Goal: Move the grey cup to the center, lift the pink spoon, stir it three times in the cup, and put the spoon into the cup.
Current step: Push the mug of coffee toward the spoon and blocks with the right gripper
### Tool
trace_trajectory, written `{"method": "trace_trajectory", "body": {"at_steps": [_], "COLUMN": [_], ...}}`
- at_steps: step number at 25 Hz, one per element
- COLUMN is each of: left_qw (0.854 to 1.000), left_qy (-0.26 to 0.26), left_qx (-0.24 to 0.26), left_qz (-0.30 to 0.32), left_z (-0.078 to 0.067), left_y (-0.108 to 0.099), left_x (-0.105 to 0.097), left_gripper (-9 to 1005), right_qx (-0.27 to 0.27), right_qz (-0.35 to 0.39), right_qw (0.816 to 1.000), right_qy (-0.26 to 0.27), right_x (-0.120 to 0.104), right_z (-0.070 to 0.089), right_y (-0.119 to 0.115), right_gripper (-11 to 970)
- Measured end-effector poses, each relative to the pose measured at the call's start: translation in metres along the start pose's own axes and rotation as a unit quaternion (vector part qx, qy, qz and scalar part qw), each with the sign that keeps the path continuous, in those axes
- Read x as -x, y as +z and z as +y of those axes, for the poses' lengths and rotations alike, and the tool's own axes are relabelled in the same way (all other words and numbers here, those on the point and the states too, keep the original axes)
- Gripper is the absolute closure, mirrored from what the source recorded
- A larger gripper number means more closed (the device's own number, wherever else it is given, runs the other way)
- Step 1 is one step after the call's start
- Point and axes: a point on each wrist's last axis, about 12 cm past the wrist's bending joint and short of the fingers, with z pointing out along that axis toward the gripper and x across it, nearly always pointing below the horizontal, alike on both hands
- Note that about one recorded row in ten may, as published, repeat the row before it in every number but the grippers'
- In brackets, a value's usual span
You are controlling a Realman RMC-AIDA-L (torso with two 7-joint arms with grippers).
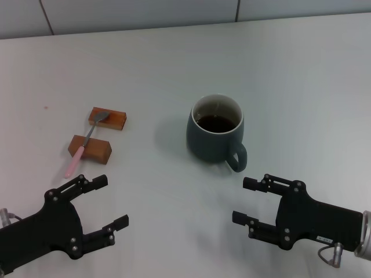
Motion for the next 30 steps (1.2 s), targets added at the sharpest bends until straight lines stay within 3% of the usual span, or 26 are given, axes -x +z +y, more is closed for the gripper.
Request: {"method": "trace_trajectory", "body": {"at_steps": [30], "left_qw": [1.0], "left_qy": [0.007], "left_qx": [0.0], "left_qz": [0.0], "left_z": [0.005], "left_y": [0.0037], "left_x": [0.0023], "left_gripper": [168], "right_qx": [0.004], "right_qz": [-0.004], "right_qw": [1.0], "right_qy": [0.004], "right_x": [0.0015], "right_z": [-0.0005], "right_y": [0.0042], "right_gripper": [295]}}
